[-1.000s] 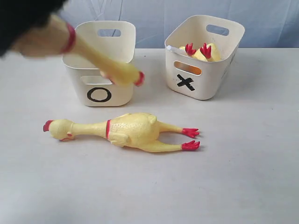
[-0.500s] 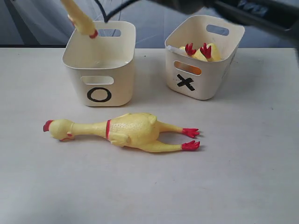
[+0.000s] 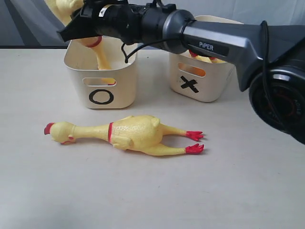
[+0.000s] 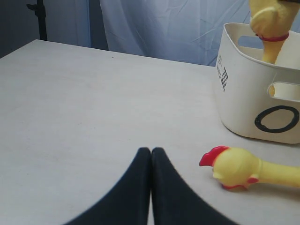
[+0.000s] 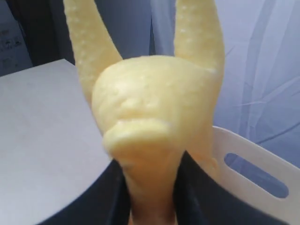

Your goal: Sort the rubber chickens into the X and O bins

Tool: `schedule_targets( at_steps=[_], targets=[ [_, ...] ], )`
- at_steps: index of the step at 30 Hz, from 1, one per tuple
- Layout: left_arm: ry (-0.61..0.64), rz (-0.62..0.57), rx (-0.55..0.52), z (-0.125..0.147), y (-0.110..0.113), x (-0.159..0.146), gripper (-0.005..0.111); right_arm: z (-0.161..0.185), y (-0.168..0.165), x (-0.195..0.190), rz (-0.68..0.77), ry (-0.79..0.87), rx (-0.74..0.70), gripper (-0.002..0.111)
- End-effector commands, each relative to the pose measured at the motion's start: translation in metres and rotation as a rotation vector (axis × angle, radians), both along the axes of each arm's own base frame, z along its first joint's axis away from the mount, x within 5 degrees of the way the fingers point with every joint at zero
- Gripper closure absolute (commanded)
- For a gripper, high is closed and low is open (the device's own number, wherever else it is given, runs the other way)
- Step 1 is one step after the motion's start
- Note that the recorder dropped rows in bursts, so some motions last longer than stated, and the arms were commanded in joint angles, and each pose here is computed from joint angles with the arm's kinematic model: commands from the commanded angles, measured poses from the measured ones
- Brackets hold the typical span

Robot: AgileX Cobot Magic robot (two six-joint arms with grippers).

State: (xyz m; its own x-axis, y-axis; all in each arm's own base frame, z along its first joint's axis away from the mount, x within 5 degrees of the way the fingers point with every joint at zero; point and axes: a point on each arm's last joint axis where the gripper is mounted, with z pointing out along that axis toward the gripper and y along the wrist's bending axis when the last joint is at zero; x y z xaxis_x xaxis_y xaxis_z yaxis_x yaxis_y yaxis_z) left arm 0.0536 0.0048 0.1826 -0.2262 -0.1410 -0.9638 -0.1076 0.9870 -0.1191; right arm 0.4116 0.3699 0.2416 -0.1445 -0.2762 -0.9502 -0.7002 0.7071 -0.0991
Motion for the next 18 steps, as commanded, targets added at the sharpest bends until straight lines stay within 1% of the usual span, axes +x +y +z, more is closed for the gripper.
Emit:
schedule_targets(
  at_steps=[1,3,4,8,11,14,16,18],
  targets=[
    [-0.014,-0.005,-0.005,0.002,0.0,0.0,0.107,-0.009,-0.013,0.003,0.026,0.119,-0.096,0.066],
    [-0.014,-0.005,-0.005,0.002,0.0,0.0,0.107,-0.002,-0.015,0.0,0.035,0.126,-0.107,0.05],
    [-0.014,-0.005,-0.005,0.002,0.0,0.0,0.107,0.002,-0.016,-0.001,0.037,0.128,-0.104,0.047],
    [-0.014,-0.005,-0.005,0.002,0.0,0.0,0.107,0.036,-0.021,-0.012,0.057,0.125,-0.083,0.046],
    [-0.014,-0.005,-0.005,0.002,0.0,0.0,0.107,0.062,-0.03,-0.03,0.108,0.187,-0.131,0.046],
    [-0.014,-0.005,-0.005,0.002,0.0,0.0,0.107,0.081,-0.043,-0.049,0.168,0.241,-0.242,0.046],
    [-0.014,-0.005,-0.005,0.002,0.0,0.0,0.107,0.087,-0.05,-0.061,0.231,0.284,-0.329,0.046],
    [-0.014,-0.005,-0.005,0.002,0.0,0.0,0.107,0.083,-0.056,-0.072,0.324,0.342,-0.452,0.046]
  ],
)
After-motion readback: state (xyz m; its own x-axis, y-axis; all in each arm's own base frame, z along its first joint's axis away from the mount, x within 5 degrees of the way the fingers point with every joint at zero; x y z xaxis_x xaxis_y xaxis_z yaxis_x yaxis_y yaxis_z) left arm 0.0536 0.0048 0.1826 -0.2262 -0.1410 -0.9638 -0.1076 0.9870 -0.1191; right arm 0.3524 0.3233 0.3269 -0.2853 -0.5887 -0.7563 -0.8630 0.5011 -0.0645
